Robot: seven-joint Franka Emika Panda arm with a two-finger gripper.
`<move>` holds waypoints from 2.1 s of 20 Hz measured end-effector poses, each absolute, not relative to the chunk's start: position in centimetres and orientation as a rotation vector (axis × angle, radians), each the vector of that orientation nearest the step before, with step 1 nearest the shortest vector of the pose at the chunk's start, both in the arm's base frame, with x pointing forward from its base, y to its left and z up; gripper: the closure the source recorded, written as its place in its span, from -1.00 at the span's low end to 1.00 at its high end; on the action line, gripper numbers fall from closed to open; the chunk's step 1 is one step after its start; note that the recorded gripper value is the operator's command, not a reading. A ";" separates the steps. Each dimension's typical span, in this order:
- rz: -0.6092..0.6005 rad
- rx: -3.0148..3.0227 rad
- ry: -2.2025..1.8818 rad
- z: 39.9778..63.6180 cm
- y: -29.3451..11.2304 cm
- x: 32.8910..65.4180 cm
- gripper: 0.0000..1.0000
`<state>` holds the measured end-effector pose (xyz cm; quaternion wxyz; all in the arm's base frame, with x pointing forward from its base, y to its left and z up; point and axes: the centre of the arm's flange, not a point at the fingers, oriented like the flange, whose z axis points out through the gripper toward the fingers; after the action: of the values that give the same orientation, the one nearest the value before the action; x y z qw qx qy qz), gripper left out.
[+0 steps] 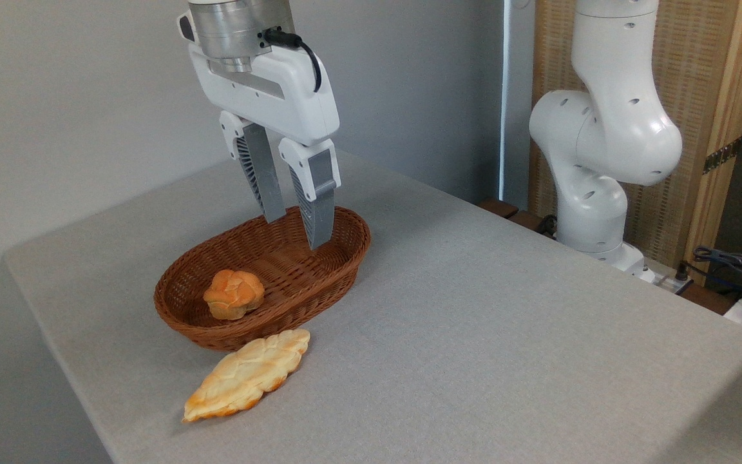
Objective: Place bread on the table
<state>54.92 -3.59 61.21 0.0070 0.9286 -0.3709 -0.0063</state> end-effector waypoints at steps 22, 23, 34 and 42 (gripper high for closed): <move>-0.020 2.904 -1.160 61.2 -3.6 54.9 -1.00; -0.020 2.904 -1.160 61.2 -3.6 54.9 -1.00; -0.016 2.891 -1.176 61.2 -4.4 54.9 -1.00; 0.076 2.809 -1.275 59.0 -12.8 56.0 -1.00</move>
<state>55.96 -12.82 59.02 0.0281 0.9099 -0.4131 0.0246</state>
